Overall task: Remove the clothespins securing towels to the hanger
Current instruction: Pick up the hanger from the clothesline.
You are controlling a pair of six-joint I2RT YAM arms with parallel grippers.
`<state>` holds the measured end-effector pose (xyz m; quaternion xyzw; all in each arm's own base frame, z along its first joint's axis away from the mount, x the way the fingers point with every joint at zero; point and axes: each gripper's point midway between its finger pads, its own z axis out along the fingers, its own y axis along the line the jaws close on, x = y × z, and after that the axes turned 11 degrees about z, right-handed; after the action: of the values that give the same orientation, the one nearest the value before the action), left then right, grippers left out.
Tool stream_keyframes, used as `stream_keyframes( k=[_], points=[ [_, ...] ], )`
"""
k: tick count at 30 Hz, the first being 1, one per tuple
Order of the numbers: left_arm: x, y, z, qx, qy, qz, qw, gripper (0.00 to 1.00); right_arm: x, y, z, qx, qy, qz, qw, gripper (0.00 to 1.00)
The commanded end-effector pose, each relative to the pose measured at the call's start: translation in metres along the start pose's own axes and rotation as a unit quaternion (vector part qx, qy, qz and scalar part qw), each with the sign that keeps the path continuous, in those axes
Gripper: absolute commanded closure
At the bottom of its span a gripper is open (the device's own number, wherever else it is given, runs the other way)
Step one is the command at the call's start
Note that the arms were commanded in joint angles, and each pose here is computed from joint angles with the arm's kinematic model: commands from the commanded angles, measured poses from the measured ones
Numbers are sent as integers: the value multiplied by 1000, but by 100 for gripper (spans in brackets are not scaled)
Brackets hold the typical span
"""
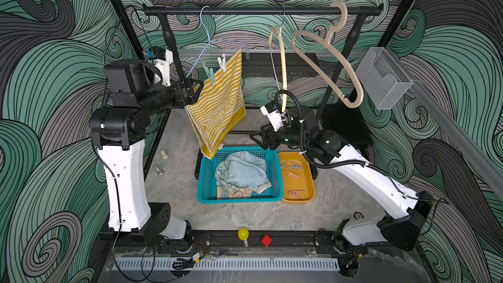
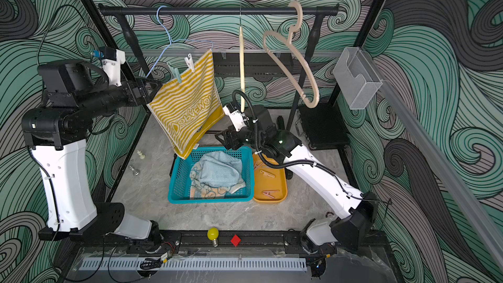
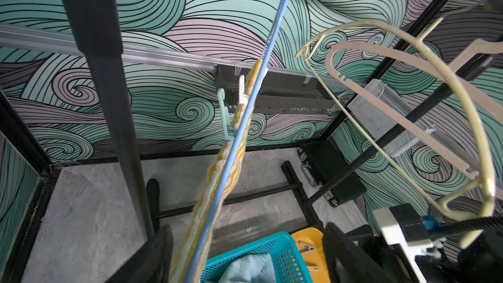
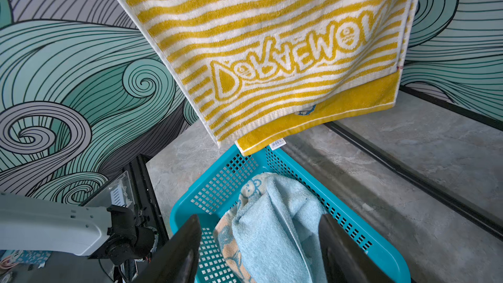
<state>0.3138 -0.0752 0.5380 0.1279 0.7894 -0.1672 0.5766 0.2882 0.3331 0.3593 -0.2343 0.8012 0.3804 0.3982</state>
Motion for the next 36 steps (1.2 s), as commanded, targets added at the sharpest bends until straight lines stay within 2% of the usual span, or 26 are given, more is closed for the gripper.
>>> stream_keyframes(
  k=[1,3,4,11,21,25,30,36],
  points=[
    [-13,-19,-21,35,-35,-2,999,16,-25,20,-12,-20,-36,-30,999,32],
    [-12,-20,-19,39,-32,-7,999,16,-33,30,-17,-29,-48,-45,997,31],
    [-15,-27,-31,44,-44,-4,998,16,-36,34,-19,-32,-52,-50,997,31],
    [-11,-41,-26,95,-39,-29,994,16,-58,59,-15,-57,-69,-67,994,30],
    [-12,-46,-30,106,-53,-38,992,16,-87,101,-7,-88,-104,-94,986,28],
    [-13,-44,-37,91,-63,-39,993,16,-94,115,-1,-88,-117,-107,983,27],
    [-22,-43,-62,58,-98,-28,993,16,-101,125,5,-73,-135,-122,981,26],
    [-22,-32,-94,-11,-127,-29,991,16,-110,137,9,-57,-163,-127,977,26]
  ],
)
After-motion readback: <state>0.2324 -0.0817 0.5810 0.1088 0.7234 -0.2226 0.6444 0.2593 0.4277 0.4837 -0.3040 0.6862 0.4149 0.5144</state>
